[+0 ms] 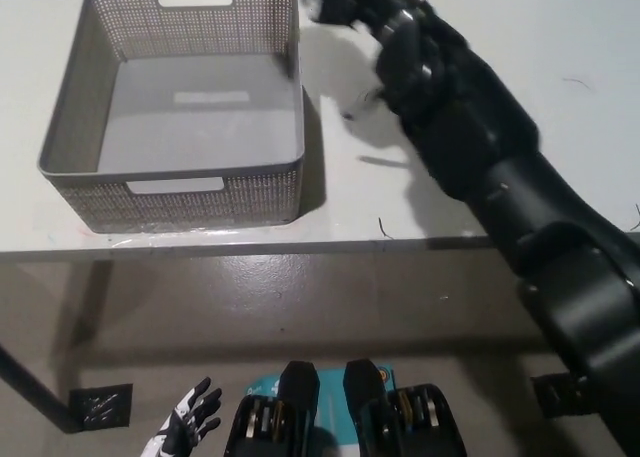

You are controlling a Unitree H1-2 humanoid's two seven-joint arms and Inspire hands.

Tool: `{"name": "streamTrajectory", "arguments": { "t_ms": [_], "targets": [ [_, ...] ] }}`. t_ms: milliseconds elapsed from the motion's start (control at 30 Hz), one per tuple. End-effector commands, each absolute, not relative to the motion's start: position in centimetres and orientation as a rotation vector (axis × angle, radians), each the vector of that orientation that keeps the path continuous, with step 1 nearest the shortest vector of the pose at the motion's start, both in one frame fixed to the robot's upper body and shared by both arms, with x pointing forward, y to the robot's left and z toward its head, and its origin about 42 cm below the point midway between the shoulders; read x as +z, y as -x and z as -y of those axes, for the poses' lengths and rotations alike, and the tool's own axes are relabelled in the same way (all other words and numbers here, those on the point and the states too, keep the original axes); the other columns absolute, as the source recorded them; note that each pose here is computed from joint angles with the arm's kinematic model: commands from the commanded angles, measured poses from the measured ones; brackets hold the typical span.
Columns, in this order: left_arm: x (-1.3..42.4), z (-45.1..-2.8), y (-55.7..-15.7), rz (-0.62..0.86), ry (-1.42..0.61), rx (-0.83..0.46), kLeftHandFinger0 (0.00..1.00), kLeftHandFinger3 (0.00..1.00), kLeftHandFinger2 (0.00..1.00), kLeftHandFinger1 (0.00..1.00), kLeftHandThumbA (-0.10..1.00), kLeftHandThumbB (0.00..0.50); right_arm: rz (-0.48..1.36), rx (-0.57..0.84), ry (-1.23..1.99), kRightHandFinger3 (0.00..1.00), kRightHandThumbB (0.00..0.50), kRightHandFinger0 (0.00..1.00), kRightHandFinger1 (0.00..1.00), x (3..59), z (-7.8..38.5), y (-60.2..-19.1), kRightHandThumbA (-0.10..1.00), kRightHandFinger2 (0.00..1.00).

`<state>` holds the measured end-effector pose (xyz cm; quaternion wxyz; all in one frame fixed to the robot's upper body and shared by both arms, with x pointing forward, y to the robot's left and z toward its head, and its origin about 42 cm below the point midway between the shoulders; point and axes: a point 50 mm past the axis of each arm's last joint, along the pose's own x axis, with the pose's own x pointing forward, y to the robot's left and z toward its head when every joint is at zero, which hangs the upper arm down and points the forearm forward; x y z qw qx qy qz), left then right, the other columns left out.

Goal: Use the right hand to pick up a umbrella on the right side and place it into a container on the lft side

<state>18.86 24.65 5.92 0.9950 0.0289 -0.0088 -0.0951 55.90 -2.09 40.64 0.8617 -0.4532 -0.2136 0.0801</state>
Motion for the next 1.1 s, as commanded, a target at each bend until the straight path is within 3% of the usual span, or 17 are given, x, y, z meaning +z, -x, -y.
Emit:
{"name": "streamTrajectory", "arguments": {
  "t_ms": [0, 133, 233, 267, 367, 400, 433, 533, 600, 667, 700, 733, 767, 800, 833, 867, 1067],
  "targets": [
    [6.8, -24.7, -18.4, 0.072, -0.077, -0.211, 1.00, 1.00, 1.00, 1.00, 1.00, 0.039, 0.741, 0.146, 0.913, 0.52, 0.229, 0.00, 0.08, 51.9, -4.6, -52.0, -0.10, 0.57],
    [7.0, -24.6, -18.6, 0.092, -0.091, -0.219, 1.00, 1.00, 1.00, 1.00, 1.00, 0.005, 0.770, 0.181, 0.938, 0.46, 0.223, 0.00, 0.00, 52.5, -7.9, -50.6, -0.10, 0.49],
    [7.1, -24.6, -18.5, 0.091, -0.092, -0.226, 1.00, 1.00, 1.00, 1.00, 1.00, 0.000, 0.785, 0.211, 0.972, 0.50, 0.251, 0.00, 0.02, 51.1, -9.6, -50.3, -0.10, 0.57],
    [7.1, -24.5, -18.4, 0.089, -0.093, -0.228, 1.00, 1.00, 1.00, 1.00, 1.00, 0.003, 0.774, 0.222, 0.983, 0.49, 0.260, 0.00, 0.07, 50.5, -10.1, -50.2, -0.10, 0.57],
    [7.0, -24.4, -18.4, 0.087, -0.086, -0.235, 1.00, 1.00, 1.00, 1.00, 1.00, 0.006, 0.731, 0.240, 1.016, 0.34, 0.274, 0.00, 0.00, 48.3, -11.2, -50.2, -0.10, 0.37],
    [7.0, -24.4, -18.4, 0.086, -0.080, -0.235, 1.00, 1.00, 1.00, 1.00, 1.00, 0.007, 0.714, 0.259, 1.033, 0.42, 0.271, 0.03, 0.08, 47.6, -11.5, -50.2, -0.10, 0.46],
    [7.1, -24.4, -18.4, 0.085, -0.077, -0.235, 1.00, 1.00, 1.00, 1.00, 1.00, 0.020, 0.705, 0.275, 1.038, 0.34, 0.276, 0.01, 0.06, 47.0, -11.7, -50.3, -0.10, 0.35],
    [7.3, -24.5, -18.6, 0.091, -0.095, -0.229, 1.00, 1.00, 1.00, 1.00, 1.00, 0.030, 0.656, 0.318, 1.058, 0.22, 0.332, 0.02, 0.09, 44.5, -11.8, -50.7, -0.10, 0.25],
    [7.4, -24.4, -18.6, 0.102, -0.107, -0.239, 1.00, 1.00, 1.00, 1.00, 1.00, 0.022, 0.626, 0.312, 1.065, 0.17, 0.325, 0.00, 0.01, 42.8, -11.7, -50.9, -0.10, 0.09],
    [7.4, -24.4, -18.7, 0.103, -0.107, -0.243, 1.00, 1.00, 1.00, 1.00, 1.00, 0.022, 0.620, 0.307, 1.066, 0.14, 0.310, 0.00, 0.00, 41.6, -11.4, -51.1, -0.10, 0.01],
    [7.6, -24.4, -18.8, 0.097, -0.103, -0.245, 1.00, 1.00, 1.00, 1.00, 1.00, 0.029, 0.564, 0.316, 1.100, 0.28, 0.266, 0.00, 0.01, 40.7, -11.2, -51.3, -0.10, 0.07],
    [7.6, -24.3, -18.9, 0.096, -0.101, -0.248, 1.00, 1.00, 1.00, 1.00, 1.00, 0.033, 0.486, 0.352, 1.132, 0.71, 0.264, 0.10, 0.20, 40.3, -11.1, -51.6, 0.07, 0.38],
    [7.7, -24.3, -18.9, 0.092, -0.099, -0.252, 1.00, 1.00, 1.00, 1.00, 1.00, 0.046, 0.402, 0.389, 1.196, 1.00, 0.295, 0.41, 0.60, 40.1, -11.0, -51.8, 0.40, 0.96],
    [7.8, -24.3, -19.0, 0.095, -0.097, -0.251, 1.00, 1.00, 1.00, 1.00, 1.00, 0.049, 0.353, 0.414, 1.217, 1.00, 0.410, 0.62, 0.96, 39.6, -10.7, -52.0, 0.50, 1.00],
    [7.9, -24.4, -19.1, 0.100, -0.096, -0.251, 1.00, 1.00, 1.00, 1.00, 1.00, 0.048, 0.333, 0.426, 1.221, 1.00, 0.429, 0.87, 1.00, 39.2, -10.5, -52.1, 0.54, 1.00],
    [7.9, -24.4, -19.1, 0.101, -0.099, -0.252, 1.00, 1.00, 1.00, 1.00, 1.00, 0.038, 0.323, 0.432, 1.220, 1.00, 0.443, 0.97, 1.00, 39.0, -10.3, -52.2, 0.57, 1.00],
    [8.0, -24.5, -19.2, 0.104, -0.094, -0.260, 1.00, 1.00, 1.00, 1.00, 1.00, 0.038, 0.247, 0.449, 1.213, 1.00, 0.420, 1.00, 1.00, 37.5, -8.3, -53.2, 0.70, 1.00]
  ]
}}
